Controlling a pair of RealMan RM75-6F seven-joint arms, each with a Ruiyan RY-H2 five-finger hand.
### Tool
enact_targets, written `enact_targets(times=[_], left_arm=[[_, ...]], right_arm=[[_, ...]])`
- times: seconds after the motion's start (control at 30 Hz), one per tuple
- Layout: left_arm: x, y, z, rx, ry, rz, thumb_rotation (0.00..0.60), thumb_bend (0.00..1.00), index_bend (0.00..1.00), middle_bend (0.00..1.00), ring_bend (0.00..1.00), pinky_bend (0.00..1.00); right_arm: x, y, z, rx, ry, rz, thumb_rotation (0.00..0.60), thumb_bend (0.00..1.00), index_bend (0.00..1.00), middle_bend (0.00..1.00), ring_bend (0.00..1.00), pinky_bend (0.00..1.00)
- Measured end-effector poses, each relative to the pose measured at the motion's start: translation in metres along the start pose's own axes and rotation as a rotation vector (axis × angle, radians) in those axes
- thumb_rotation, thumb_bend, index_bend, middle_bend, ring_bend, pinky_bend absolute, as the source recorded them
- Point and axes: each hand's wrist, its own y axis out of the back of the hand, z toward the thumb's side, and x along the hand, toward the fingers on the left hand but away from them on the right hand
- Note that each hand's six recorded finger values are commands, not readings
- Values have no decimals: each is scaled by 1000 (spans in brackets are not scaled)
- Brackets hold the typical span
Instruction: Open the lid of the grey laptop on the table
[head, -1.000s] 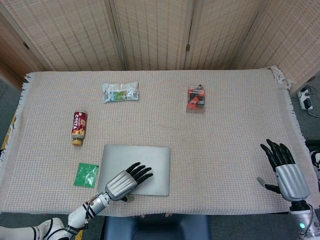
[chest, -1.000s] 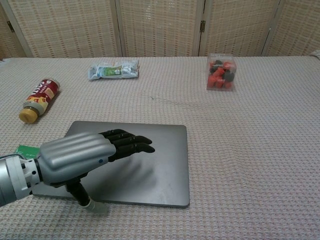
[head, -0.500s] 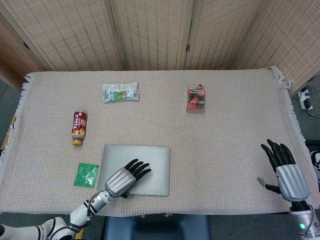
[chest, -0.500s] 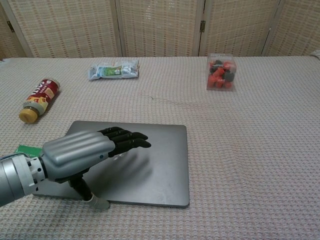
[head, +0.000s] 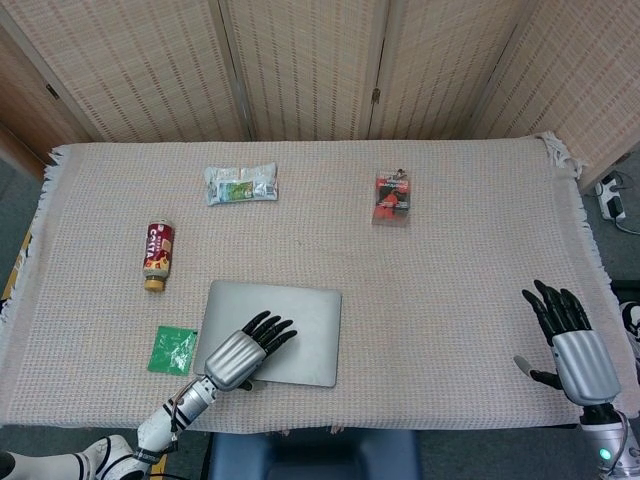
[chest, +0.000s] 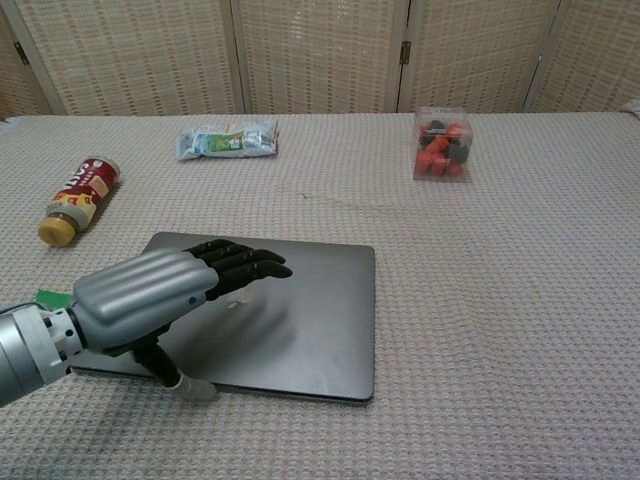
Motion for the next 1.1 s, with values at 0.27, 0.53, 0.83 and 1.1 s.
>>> enact_targets(times=[0.27,0.53,0.83,1.1], left_arm=[[0,1,-3,-18,-11,70,600,460,189,163,95,0],[5,6,-5,-34,-14,164,600,602,213,188,105,0],[18,20,-14,-48,11,250,600,711,214,200,114,0],[29,29,-13,-37,13,292,600,718,214,200,114,0]], right_arm=[[3,-1,3,1,10,3,600,210,0,0,11,0],[7,-8,11,-4,48,42,600,211,0,0,30,0],[9,-24,27,-16,134,135,600,322,0,0,56,0],[6,-53,51,-64,239,302,600,788,0,32,117,17]])
